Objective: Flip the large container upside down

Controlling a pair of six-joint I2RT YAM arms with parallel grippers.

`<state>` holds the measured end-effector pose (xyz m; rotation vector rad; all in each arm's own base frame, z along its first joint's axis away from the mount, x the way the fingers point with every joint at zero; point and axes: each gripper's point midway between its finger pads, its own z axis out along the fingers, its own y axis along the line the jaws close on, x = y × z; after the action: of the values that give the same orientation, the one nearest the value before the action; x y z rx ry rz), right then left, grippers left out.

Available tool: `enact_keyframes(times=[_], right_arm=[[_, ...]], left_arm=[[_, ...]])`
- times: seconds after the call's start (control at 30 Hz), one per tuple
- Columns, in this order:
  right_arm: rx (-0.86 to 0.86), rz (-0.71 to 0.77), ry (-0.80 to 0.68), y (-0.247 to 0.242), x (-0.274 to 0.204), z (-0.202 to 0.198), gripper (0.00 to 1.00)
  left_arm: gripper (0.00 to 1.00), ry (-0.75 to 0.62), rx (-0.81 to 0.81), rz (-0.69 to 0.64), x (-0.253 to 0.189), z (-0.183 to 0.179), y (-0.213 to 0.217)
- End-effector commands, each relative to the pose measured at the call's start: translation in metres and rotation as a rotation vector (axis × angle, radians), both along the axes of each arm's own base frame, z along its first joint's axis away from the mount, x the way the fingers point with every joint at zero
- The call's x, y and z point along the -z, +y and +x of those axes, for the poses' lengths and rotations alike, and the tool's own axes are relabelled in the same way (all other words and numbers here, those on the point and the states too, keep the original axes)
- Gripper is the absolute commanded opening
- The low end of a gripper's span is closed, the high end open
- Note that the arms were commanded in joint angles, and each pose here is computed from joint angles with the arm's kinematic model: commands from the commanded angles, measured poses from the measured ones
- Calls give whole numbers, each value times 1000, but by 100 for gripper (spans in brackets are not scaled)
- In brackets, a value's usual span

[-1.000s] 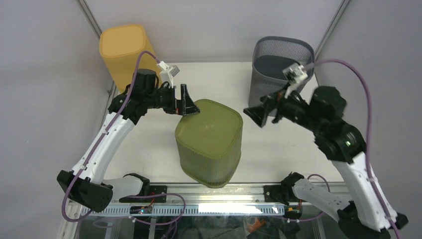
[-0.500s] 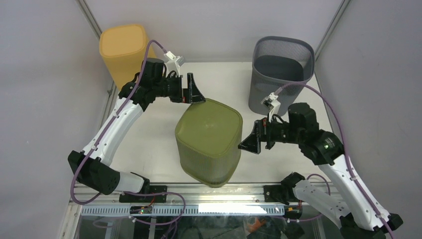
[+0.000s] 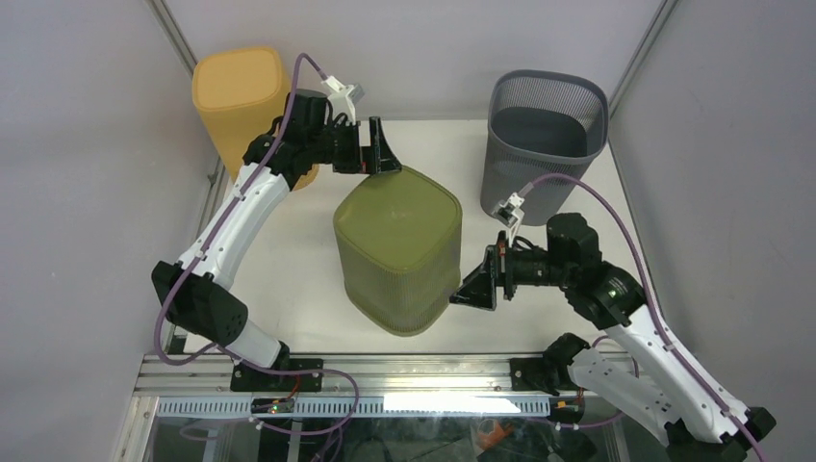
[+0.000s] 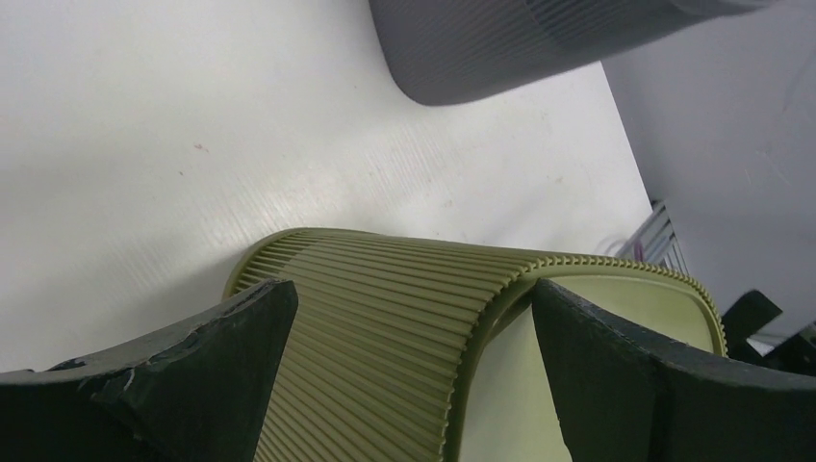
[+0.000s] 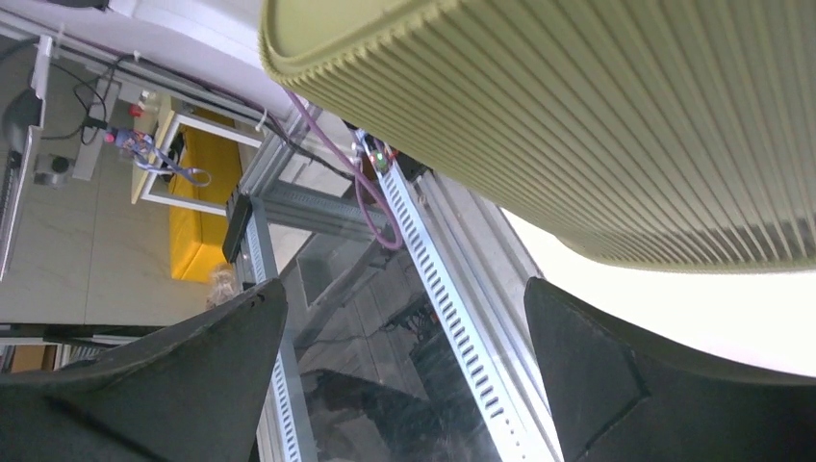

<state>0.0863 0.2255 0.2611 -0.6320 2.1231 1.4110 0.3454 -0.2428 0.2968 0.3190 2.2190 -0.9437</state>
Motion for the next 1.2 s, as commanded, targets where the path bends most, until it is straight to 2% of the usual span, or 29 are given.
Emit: enact_keyframes(times=[0.0,0.17,0.33,0.37,0.43,0.53,0.67,0.77,0.87,1.0,1.17], right_arm=[[-18,123,-55,33,-22,27,98],[19,227,-88,73,-29,60,98],[152,302,-158,96,-41,106,98],[271,300,-172,95,-41,131,98],[395,300,-171,95,-40,158,98],[474,302,-169,101,-37,178,98],[511,302,-161,123,-27,194,98],[475,305,-124,147,-31,202,97],[417,305,-111,170,-33,192,97],[330,289,-118,189,-21,158,97],[193,299,-109,227,-7,111,97]], left_arm=[[99,-125,-70,34,-19,44,7],[99,-186,-100,3,-50,77,2],[99,-394,-186,-31,-139,94,5],[99,-441,-221,-35,-157,94,9],[99,-533,-290,-51,-193,91,23],[99,-657,-346,-98,-239,73,39],[99,-722,-313,-177,-270,38,44],[99,-725,-297,-210,-276,15,48],[99,-733,-312,-217,-278,-14,62],[99,-678,-377,-173,-251,-30,80],[99,-577,-440,-96,-210,-31,93]])
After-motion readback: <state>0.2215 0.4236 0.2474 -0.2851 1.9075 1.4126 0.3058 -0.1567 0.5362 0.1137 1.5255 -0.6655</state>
